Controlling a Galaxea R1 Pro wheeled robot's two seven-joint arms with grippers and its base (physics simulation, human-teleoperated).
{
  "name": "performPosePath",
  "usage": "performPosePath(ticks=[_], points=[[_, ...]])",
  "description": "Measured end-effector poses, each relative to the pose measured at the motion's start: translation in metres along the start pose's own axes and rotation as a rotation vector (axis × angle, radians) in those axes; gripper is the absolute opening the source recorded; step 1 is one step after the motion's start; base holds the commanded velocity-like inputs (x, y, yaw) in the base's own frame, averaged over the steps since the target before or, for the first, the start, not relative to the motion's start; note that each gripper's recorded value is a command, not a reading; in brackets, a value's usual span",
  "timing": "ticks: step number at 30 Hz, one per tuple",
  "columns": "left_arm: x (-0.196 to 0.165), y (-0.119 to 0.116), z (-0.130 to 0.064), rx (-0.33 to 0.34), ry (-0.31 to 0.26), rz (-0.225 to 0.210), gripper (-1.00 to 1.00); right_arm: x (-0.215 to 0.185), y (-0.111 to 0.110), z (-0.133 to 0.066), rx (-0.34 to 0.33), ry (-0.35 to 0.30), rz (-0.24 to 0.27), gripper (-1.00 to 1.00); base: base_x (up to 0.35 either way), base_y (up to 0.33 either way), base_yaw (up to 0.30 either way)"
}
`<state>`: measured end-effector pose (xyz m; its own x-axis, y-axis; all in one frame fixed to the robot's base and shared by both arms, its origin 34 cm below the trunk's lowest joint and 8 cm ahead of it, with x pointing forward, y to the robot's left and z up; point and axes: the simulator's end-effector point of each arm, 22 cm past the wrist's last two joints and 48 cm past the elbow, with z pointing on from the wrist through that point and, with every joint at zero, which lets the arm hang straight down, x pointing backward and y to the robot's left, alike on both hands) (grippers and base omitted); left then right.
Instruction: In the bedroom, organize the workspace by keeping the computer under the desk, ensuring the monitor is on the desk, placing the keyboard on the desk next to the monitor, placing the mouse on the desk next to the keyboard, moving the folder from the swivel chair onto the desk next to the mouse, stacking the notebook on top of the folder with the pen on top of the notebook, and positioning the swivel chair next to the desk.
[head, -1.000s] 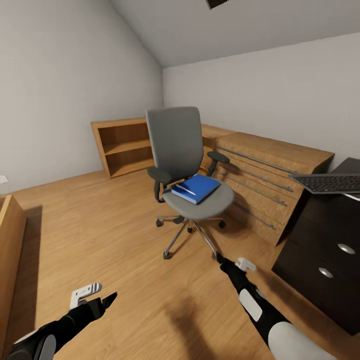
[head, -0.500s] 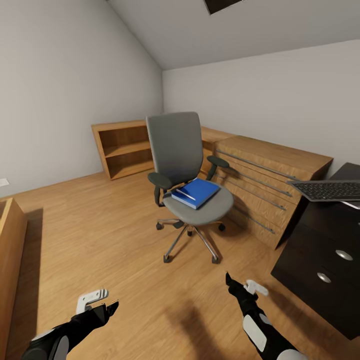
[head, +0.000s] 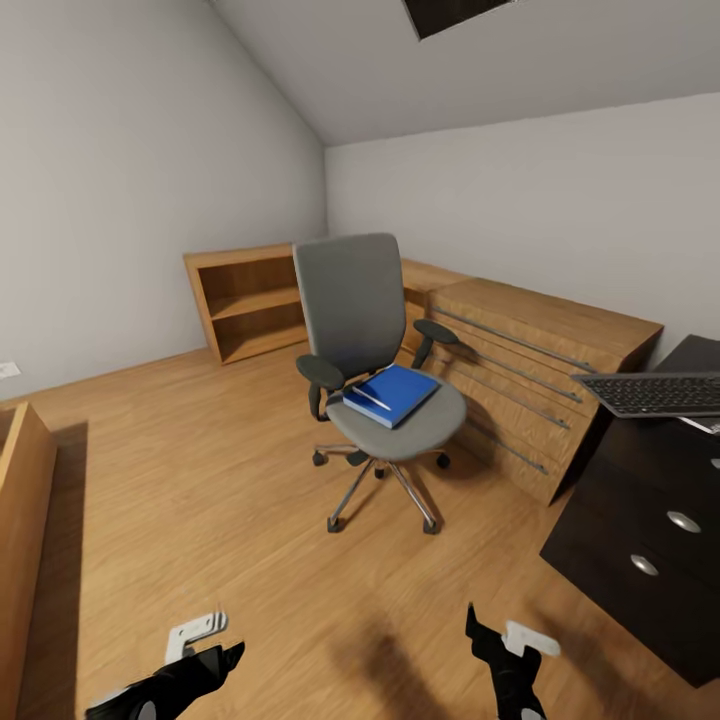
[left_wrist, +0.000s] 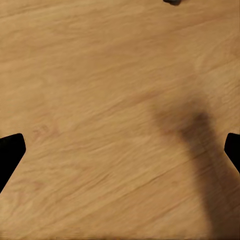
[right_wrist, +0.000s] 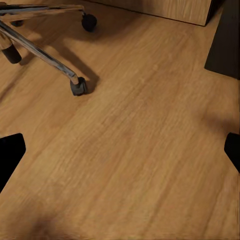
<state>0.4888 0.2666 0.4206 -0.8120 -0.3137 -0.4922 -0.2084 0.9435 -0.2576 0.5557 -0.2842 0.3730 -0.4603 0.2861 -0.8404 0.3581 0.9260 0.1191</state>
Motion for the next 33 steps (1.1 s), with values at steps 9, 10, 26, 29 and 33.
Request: performPosePath(ticks=[9, 10, 26, 29, 33], points=[[0.03, 0.009, 0.006, -0.029, 0.048, 0.002, 1.0, 0.007, -0.007, -0.022, 0.011, 0.033, -0.012, 1.0, 0.0, 0.0, 0.0], [0.032, 0.01, 0.005, -0.033, 0.054, 0.006, 1.0, 0.006, -0.007, -0.023, 0.011, 0.033, -0.012, 1.0, 0.0, 0.0, 0.0], [0.057, 0.016, -0.003, -0.057, 0.065, 0.023, 1.0, 0.006, 0.0, -0.048, -0.029, 0.093, -0.031, 1.0, 0.0, 0.0, 0.0], [0.073, 0.018, -0.005, -0.065, 0.103, 0.018, 1.0, -0.002, 0.0, -0.05, -0.03, 0.08, -0.028, 1.0, 0.0, 0.0, 0.0], [0.08, 0.021, -0.007, -0.075, 0.057, 0.026, 1.0, -0.013, -0.002, -0.053, -0.028, 0.065, -0.028, 1.0, 0.0, 0.0, 0.0]])
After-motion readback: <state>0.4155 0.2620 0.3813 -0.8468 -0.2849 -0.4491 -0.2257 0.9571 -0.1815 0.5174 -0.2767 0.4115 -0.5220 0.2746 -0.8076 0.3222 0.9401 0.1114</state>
